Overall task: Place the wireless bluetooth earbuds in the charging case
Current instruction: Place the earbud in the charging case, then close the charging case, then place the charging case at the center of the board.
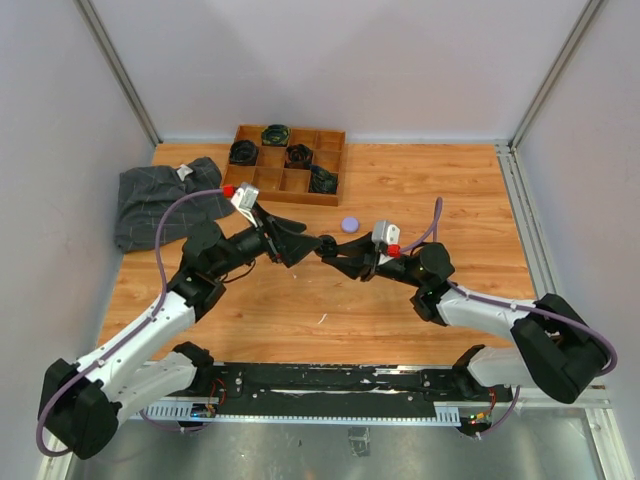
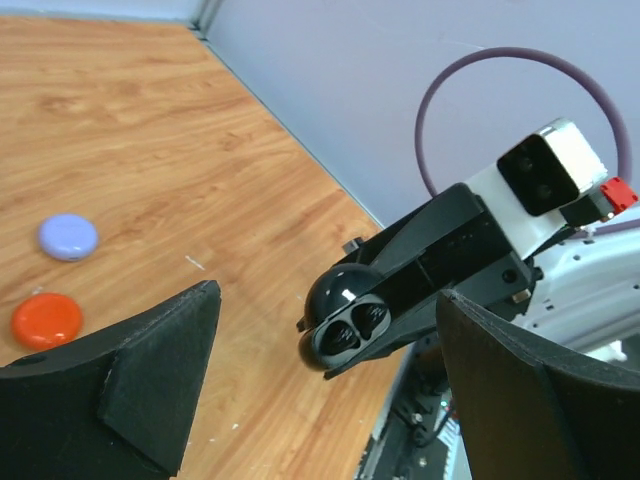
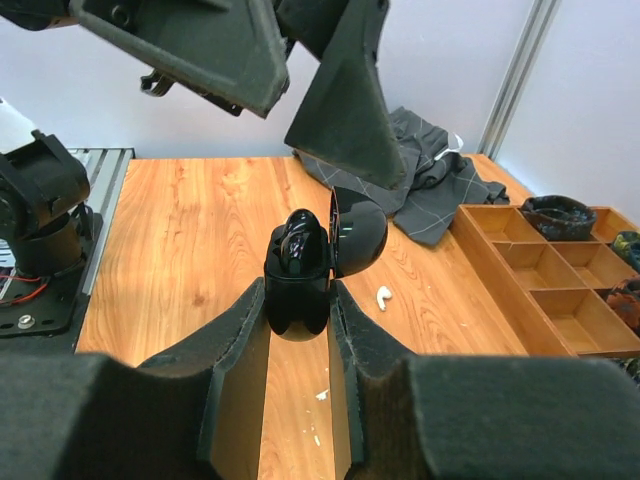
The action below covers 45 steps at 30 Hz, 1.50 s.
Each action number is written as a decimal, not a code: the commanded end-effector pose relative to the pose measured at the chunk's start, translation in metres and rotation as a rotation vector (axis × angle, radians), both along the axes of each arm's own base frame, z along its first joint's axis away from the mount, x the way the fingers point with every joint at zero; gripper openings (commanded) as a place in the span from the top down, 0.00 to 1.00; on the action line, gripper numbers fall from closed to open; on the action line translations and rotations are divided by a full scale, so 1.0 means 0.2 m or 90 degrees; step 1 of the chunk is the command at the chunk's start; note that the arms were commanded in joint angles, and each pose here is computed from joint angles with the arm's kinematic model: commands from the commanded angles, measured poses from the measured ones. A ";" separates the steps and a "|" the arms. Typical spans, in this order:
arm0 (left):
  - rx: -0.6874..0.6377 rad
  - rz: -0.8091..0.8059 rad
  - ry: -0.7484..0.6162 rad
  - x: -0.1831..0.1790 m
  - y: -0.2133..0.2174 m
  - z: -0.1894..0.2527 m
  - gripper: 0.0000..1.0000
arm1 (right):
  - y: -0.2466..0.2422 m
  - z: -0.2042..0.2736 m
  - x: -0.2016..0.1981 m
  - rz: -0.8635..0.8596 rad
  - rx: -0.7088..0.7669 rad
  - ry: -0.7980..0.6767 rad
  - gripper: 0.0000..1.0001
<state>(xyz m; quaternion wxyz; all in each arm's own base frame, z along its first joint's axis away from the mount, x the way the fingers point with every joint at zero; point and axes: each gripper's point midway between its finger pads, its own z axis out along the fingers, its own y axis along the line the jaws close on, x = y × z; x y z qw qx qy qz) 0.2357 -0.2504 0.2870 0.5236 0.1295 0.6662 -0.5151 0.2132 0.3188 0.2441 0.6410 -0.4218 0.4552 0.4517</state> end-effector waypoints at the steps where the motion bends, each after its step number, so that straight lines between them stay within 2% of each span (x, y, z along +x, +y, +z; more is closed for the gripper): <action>1: -0.035 -0.083 0.043 -0.03 -0.08 0.06 0.06 | 0.03 0.06 -0.02 0.032 0.009 -0.010 0.99; 9: -0.046 -0.184 0.095 -0.07 -0.18 -0.01 0.13 | 0.04 0.06 -0.03 0.042 0.006 -0.002 0.99; 21: -0.064 -0.260 0.023 -0.19 -0.17 0.09 0.29 | 0.04 -0.04 0.03 0.036 -0.016 0.064 0.99; 26: -0.055 -0.271 0.013 -0.22 -0.17 0.08 0.32 | 0.04 -0.09 0.06 0.032 -0.031 0.099 0.99; 29: -0.020 -0.211 0.022 -0.16 -0.14 0.04 0.31 | 0.02 -0.12 0.09 0.018 -0.033 0.128 0.99; 33: 0.071 -0.039 0.057 0.02 -0.03 -0.10 0.26 | -0.05 -0.20 0.18 -0.031 -0.049 0.201 0.99; 40: 0.225 0.286 0.127 0.26 0.35 -0.38 0.19 | -0.25 -0.38 0.36 -0.163 -0.096 0.362 0.99; 45: 0.288 0.430 0.154 0.33 0.57 -0.52 0.12 | -0.38 -0.55 0.48 -0.250 -0.147 0.491 0.99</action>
